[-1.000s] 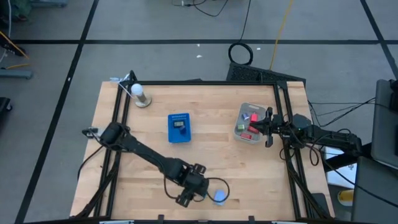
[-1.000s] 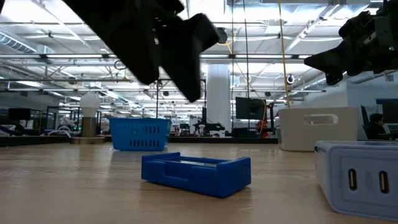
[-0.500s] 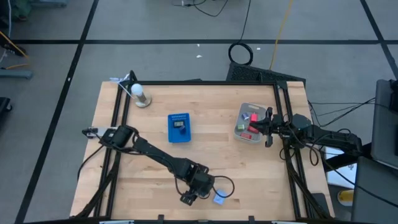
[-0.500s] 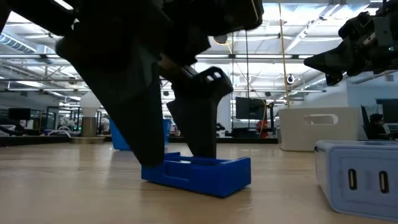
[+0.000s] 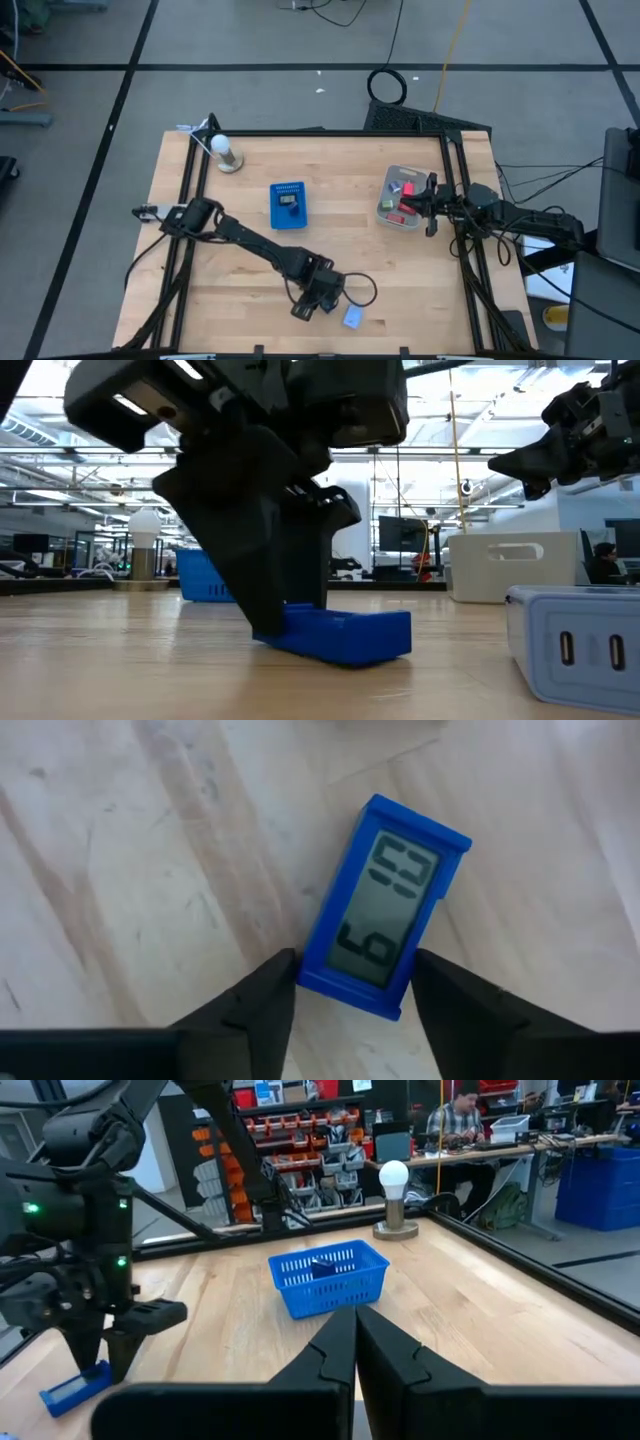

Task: Pick & Place Office items
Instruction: Put the blue digital clock into the blue bin

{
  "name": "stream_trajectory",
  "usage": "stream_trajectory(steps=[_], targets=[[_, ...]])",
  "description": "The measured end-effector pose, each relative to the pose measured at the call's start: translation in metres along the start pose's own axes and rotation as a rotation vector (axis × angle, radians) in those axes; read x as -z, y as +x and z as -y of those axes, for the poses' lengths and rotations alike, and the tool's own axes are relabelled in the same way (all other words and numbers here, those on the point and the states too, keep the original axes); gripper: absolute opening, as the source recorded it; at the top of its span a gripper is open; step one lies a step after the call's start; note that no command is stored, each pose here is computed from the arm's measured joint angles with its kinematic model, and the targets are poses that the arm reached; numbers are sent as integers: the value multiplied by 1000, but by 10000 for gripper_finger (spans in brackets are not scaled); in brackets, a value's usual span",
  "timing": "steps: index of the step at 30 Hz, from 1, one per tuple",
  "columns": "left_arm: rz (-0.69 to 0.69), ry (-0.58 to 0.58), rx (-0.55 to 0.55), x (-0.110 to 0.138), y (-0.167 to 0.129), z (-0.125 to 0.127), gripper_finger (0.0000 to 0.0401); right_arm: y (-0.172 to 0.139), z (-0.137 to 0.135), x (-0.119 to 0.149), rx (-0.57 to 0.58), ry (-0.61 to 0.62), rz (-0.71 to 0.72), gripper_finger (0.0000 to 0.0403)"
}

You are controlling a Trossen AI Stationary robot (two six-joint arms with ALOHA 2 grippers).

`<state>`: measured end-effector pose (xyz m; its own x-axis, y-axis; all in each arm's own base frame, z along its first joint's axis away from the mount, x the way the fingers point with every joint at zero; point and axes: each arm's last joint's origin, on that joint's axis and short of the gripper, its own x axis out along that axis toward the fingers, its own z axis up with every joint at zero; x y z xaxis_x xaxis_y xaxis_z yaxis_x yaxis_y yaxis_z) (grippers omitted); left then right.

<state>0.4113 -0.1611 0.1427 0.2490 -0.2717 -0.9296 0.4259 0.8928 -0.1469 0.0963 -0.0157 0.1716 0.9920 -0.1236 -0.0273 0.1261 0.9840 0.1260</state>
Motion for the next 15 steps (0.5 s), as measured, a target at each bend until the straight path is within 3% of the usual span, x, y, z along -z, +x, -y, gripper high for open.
stream_trajectory(steps=[3, 6, 10, 15], targets=[[0, -18, -11, 2, 0, -9, 178, 0, 0, 0, 0, 6, -5, 2], [-2, 40, -24, 3, -2, -17, 176, 1, 0, 1, 1, 6, -9, 2], [2, 159, -85, 2, -3, -19, 197, 1, 0, 1, 1, 5, -9, 2], [-4, 172, -131, 3, -6, -28, 224, 1, 0, 1, 1, -10, -9, 2]])
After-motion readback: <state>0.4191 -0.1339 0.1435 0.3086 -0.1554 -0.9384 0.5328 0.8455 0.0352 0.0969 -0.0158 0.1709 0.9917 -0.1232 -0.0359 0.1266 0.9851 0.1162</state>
